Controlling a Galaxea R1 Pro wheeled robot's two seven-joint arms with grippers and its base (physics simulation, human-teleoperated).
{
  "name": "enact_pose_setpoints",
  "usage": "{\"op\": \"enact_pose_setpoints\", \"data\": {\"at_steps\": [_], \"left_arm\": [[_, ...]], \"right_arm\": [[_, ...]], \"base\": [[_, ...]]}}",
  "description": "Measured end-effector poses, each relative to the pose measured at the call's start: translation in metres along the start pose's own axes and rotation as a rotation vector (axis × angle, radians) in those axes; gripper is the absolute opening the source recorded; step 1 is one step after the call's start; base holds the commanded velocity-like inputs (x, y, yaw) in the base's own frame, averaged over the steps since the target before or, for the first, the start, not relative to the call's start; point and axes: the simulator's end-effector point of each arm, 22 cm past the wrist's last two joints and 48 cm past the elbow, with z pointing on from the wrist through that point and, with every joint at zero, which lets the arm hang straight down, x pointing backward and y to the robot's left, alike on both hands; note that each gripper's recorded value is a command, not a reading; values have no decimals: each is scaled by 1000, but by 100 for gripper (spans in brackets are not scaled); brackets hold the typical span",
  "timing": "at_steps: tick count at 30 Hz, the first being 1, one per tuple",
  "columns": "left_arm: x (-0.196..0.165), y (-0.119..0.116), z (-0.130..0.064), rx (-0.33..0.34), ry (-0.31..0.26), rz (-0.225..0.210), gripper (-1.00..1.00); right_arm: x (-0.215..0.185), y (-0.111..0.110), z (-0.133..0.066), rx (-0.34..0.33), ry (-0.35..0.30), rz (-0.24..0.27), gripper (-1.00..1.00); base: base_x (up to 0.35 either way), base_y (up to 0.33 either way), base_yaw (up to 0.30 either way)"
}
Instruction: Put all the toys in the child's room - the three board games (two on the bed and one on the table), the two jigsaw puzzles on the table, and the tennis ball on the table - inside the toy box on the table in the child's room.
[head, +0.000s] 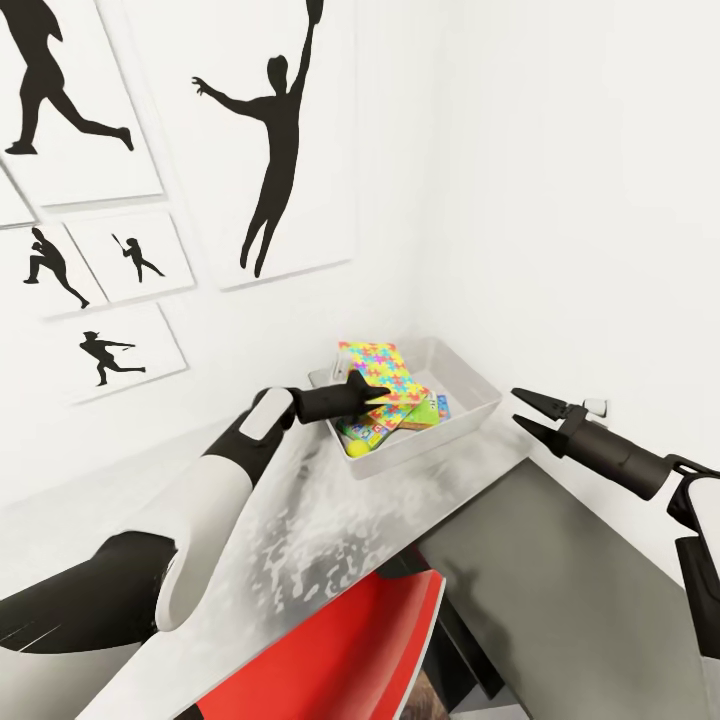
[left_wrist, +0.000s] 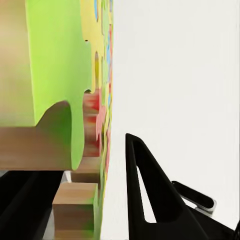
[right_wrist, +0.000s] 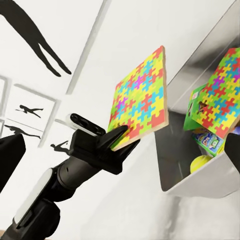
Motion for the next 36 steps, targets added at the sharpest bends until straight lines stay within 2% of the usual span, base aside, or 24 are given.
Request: {"op": "enact_pose_setpoints", "data": {"at_steps": [14,36], "left_arm": [[2,4,0,2,3,-26,-100],[4,10,2,-6,8,-33,-100]], "right_arm": [[-1,0,0,-1,-3,2,100],[0,-2,0,1,-3,5,100]], "base": [[0,0,0],[0,0,0]]}}
